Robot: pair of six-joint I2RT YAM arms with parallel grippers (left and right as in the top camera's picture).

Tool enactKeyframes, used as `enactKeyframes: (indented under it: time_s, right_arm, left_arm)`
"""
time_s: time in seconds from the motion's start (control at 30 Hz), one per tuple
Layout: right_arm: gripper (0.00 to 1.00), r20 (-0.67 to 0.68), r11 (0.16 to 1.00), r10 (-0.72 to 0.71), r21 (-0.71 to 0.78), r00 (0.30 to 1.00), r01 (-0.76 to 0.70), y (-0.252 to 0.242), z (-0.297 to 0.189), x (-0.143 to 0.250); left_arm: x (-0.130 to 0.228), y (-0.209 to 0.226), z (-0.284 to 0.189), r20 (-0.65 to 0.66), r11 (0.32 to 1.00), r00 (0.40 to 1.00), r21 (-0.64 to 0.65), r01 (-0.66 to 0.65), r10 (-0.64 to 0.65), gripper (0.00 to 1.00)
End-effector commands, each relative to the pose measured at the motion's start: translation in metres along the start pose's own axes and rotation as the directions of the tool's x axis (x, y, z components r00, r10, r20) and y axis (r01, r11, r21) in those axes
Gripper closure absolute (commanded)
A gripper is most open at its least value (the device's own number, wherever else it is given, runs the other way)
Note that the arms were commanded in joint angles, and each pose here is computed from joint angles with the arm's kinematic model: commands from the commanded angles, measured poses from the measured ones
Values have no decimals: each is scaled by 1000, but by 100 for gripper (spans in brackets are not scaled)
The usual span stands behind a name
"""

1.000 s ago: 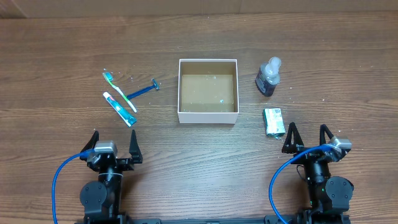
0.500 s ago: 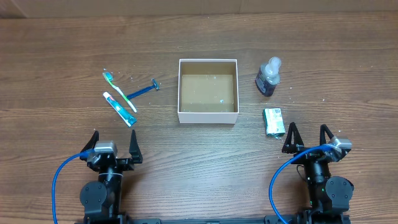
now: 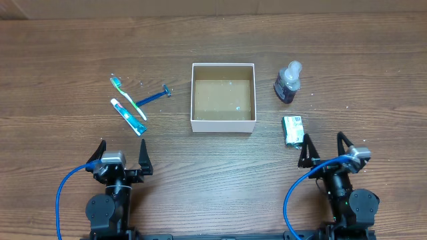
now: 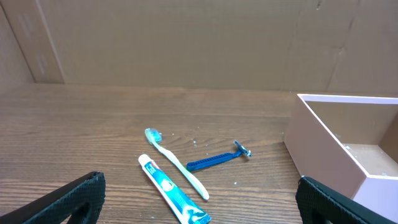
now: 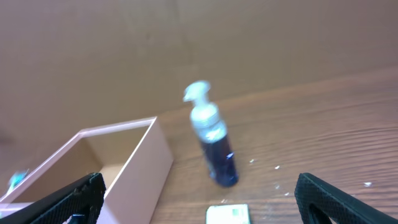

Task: Pack container
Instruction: 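Reach the right gripper to the blue soap pump bottle and grasp it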

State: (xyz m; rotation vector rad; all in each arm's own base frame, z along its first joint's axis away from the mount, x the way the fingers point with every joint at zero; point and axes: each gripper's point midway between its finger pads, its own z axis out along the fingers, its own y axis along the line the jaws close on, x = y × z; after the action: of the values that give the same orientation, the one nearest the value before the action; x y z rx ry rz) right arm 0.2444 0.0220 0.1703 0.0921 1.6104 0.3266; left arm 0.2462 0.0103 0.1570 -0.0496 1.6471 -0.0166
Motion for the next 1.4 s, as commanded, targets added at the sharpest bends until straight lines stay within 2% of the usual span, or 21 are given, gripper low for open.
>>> enactKeyframes:
  time_s: [0.0,0.17,0.27,0.4,0.5,0.6,0.77,0.93,1.2,1.37]
  right_arm:
    - [0,-56,990,-61,-134,997,53,25,-2,1]
    - [0,-120,976,-90,-211,989,63,45,5,-23]
    - [0,-254,963,-126,-263,959,56,58,25,-43]
    - [0,-475,965,-123,-263,871,-7,61,60,-63]
    - [0,-589,971,-99,-234,802,-52,59,89,-79]
    - [0,-628,964,-82,-246,774,-98,63,120,-97]
    - [0,-586,957,-97,-277,804,-87,59,169,-112]
    - [0,-598,986,-109,-169,794,7,27,197,-90]
    - [0,-723,983,-176,-95,668,156,13,217,-19]
    - [0,-756,970,-197,-58,625,235,9,223,4]
  left_arm:
    - [0,2,0,6,1000,1000,-10,17,-17,0]
    - [0,2,0,6,1000,1000,-10,17,-17,0]
    - [0,2,0,6,1000,1000,-10,17,-17,0]
    - [0,2,0,6,1000,1000,-10,17,-17,0]
    - [0,2,0,6,1000,1000,-10,17,-17,0]
    - [0,2,0,6,1000,1000,-10,17,-17,0]
    - [0,2,0,6,1000,1000,-10,17,-17,0]
    - [0,2,0,6,1000,1000,-10,17,-17,0]
    - [0,2,0,6,1000,1000,-10,17,-17,0]
    - [0,2,0,6,1000,1000,-10,17,-17,0]
